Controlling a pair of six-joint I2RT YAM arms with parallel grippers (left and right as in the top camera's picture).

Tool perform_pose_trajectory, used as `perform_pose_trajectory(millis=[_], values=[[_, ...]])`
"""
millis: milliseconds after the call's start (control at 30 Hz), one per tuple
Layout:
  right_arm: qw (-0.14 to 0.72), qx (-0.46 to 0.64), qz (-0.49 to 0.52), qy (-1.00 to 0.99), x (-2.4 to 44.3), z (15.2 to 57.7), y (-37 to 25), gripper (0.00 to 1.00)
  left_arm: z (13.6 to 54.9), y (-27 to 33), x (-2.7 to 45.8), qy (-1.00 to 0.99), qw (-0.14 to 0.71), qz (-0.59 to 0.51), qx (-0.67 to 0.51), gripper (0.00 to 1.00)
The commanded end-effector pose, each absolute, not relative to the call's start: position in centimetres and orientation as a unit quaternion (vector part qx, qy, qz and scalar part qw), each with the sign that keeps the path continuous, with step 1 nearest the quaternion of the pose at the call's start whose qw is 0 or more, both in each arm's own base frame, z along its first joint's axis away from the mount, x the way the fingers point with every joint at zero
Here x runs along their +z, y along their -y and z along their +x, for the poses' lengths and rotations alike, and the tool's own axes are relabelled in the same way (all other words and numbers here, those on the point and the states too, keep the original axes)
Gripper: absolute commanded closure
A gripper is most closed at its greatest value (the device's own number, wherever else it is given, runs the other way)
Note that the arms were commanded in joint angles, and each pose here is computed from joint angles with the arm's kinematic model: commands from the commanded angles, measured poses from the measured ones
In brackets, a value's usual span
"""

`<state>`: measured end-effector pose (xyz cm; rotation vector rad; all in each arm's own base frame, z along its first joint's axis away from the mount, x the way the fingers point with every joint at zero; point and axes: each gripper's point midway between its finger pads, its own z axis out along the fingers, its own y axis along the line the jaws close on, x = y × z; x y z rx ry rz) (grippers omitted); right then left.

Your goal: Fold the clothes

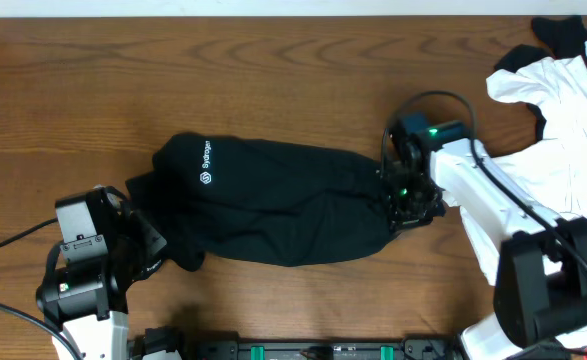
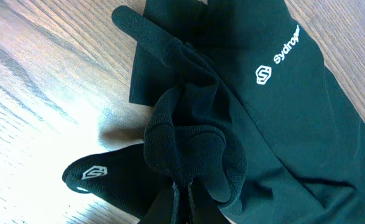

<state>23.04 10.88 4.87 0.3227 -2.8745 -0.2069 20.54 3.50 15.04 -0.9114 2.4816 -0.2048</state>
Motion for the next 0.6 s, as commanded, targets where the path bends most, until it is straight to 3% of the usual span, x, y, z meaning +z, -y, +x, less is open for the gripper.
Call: perform_pose_trajectory(millis=[0,133,300,433,500,533,567], values=[[0.129,-0.068,0.125,0.981,3.7,22.3,-10.9,0.8,20.6,-3.7,15.4,-0.908,0.248,-0.329,-0.071,0.94],[0.102,-0.073,0.127,0.984,1.8,22.8,-11.1,0.76,20.7,-3.7,15.4,-0.908,0.249,-0.329,-0.071,0.94],[0.074,-0.079,0.122,0.987,-0.7,22.9,-11.1,0.63,20.7,-3.7,15.4,-0.908,0.249,-0.329,-0.071,0.94],[0.057,-0.1,0.115,0.987,-1.8,23.0,-11.8,0.63,20.7,-3.7,15.4,-0.908,0.249,-0.329,-0.071,0.94],[0.053,-0.118,0.115,0.985,-1.9,23.0,-12.4,0.67,20.7,-3.7,15.4,-0.908,0.249,-0.329,-0.071,0.94],[0.052,-0.125,0.115,0.984,-1.9,23.0,-12.6,0.73,20.7,-3.7,15.4,-0.908,0.249,-0.329,-0.071,0.94],[0.052,-0.132,0.115,0.983,-1.8,23.0,-12.9,0.87,20.7,-3.7,15.4,-0.908,0.249,-0.329,-0.071,0.94]])
